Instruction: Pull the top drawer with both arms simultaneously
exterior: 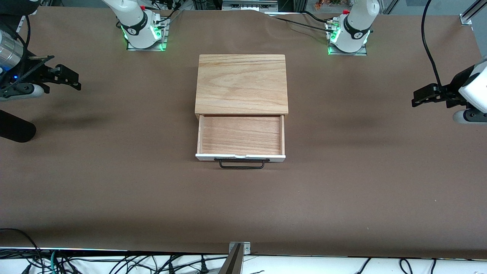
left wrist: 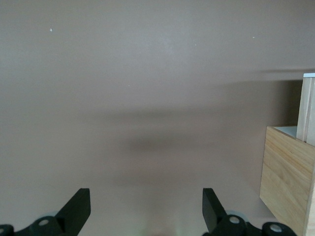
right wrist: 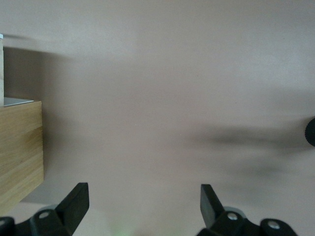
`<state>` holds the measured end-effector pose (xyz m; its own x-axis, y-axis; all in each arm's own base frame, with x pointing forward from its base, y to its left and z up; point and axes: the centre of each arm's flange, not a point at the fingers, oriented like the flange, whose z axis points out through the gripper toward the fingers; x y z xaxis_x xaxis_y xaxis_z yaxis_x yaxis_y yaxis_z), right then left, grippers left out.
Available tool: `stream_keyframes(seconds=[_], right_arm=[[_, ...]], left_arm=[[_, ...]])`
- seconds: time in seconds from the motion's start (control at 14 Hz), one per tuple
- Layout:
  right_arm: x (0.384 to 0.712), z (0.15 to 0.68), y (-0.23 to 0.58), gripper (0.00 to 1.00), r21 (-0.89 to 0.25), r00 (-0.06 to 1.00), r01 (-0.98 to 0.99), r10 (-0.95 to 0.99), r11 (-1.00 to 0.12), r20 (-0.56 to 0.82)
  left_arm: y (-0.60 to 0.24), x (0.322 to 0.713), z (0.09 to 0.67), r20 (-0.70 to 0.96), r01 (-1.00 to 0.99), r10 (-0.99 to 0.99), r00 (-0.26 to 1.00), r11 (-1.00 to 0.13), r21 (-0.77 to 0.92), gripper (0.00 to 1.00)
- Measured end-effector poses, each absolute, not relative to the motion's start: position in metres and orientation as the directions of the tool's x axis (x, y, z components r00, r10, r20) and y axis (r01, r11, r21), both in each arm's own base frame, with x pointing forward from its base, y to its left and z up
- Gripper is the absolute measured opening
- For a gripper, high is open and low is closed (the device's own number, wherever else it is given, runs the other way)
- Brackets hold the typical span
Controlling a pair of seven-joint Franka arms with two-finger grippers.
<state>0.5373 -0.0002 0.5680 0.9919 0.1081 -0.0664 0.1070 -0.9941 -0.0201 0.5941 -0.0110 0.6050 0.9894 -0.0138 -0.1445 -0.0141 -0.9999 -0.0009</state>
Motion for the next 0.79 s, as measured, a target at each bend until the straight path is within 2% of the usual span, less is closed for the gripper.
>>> stream_keyframes(seconds=[0.29, 0.79], right_arm=[[0.5483, 0.5615, -0.0006, 1.00, -0.021, 0.991, 0.106, 0.107, -0.994, -0.085], [0.5492, 0.5619, -0.0013, 1.00, -0.021, 0.990, 0.105, 0.106, -0.994, -0.092]], left_arm=[[-0.0103, 0.5940, 0.6036, -0.148, -0.014, -0.014, 0.989, -1.000, 0.000, 1.00], [-0.0099, 0.5975, 0.5966, -0.157, -0.014, -0.014, 0.988, -1.000, 0.000, 1.00]])
